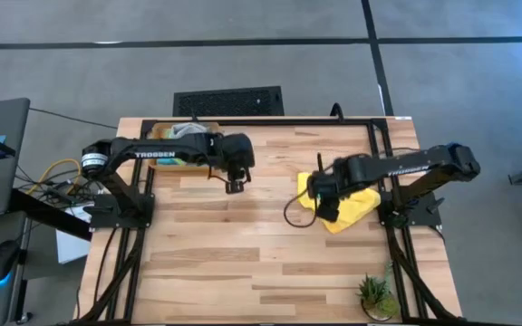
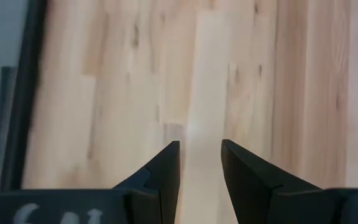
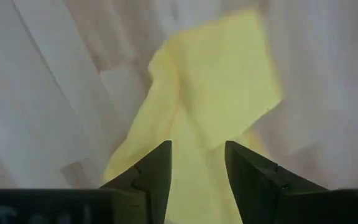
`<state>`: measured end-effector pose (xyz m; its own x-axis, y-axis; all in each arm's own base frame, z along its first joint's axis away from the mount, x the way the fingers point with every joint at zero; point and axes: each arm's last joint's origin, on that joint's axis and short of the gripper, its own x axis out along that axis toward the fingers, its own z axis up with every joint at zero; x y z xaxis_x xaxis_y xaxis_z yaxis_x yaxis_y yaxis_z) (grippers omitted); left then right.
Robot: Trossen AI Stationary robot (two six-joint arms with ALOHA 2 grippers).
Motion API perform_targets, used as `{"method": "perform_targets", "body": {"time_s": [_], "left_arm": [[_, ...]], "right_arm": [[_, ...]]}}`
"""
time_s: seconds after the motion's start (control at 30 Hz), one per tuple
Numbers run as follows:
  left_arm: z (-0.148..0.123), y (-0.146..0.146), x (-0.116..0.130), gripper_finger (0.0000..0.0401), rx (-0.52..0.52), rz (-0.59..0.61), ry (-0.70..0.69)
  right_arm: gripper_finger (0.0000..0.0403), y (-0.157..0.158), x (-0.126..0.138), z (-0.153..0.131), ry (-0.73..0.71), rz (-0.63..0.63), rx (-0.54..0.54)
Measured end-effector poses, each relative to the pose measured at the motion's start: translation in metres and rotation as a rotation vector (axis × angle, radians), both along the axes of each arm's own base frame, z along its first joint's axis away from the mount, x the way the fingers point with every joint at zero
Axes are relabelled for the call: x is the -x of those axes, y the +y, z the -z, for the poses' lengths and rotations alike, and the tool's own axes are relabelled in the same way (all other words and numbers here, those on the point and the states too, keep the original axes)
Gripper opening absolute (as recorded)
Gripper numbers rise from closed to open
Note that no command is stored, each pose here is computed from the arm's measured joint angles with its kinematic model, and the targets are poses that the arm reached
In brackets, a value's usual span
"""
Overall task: Fold microfiber towels
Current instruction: Fold the yellow microfiber cloth
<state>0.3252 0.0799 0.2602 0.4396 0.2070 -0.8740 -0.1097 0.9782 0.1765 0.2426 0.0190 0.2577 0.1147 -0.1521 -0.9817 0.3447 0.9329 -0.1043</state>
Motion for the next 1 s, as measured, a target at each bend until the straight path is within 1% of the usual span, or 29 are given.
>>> {"method": "perform_targets", "body": {"time_s": [0.13, 0.23, 0.33, 0.43, 0.5, 0.63, 0.83, 0.93, 1.0], "left_arm": [[0.013, -0.008, 0.002, 0.0109, 0.027, -0.018, 0.024], [0.018, -0.013, 0.003, 0.0109, 0.04, -0.027, 0.034], [0.022, -0.017, 0.001, 0.0109, 0.037, -0.017, 0.009], [0.023, -0.021, 0.0, 0.0109, 0.037, -0.008, 0.004], [0.023, -0.023, -0.001, 0.0109, 0.039, -0.004, 0.0], [0.022, -0.028, -0.003, 0.0109, 0.039, 0.006, -0.019], [0.022, -0.033, -0.004, 0.0109, 0.039, 0.02, -0.019], [0.022, -0.033, -0.004, 0.0109, 0.039, 0.02, -0.019], [0.022, -0.033, -0.004, 0.0109, 0.039, 0.02, -0.019]], "right_arm": [[0.0172, 0.013, 0.009, 0.023, 0.027, 0.191, -0.059], [0.0172, 0.022, 0.015, 0.033, 0.035, 0.315, -0.065], [0.0172, 0.026, 0.02, 0.041, 0.046, 0.44, -0.069], [0.0172, 0.029, 0.022, 0.046, 0.052, 0.526, -0.077], [0.0172, 0.031, 0.024, 0.051, 0.053, 0.549, -0.096], [0.0172, 0.034, 0.024, 0.062, 0.053, 0.547, -0.167], [0.0172, 0.03, 0.029, 0.075, 0.064, 0.604, -0.173], [0.0172, 0.03, 0.031, 0.08, 0.084, 0.584, -0.193], [0.0172, 0.032, 0.03, 0.084, 0.06, 0.569, -0.22]]}}
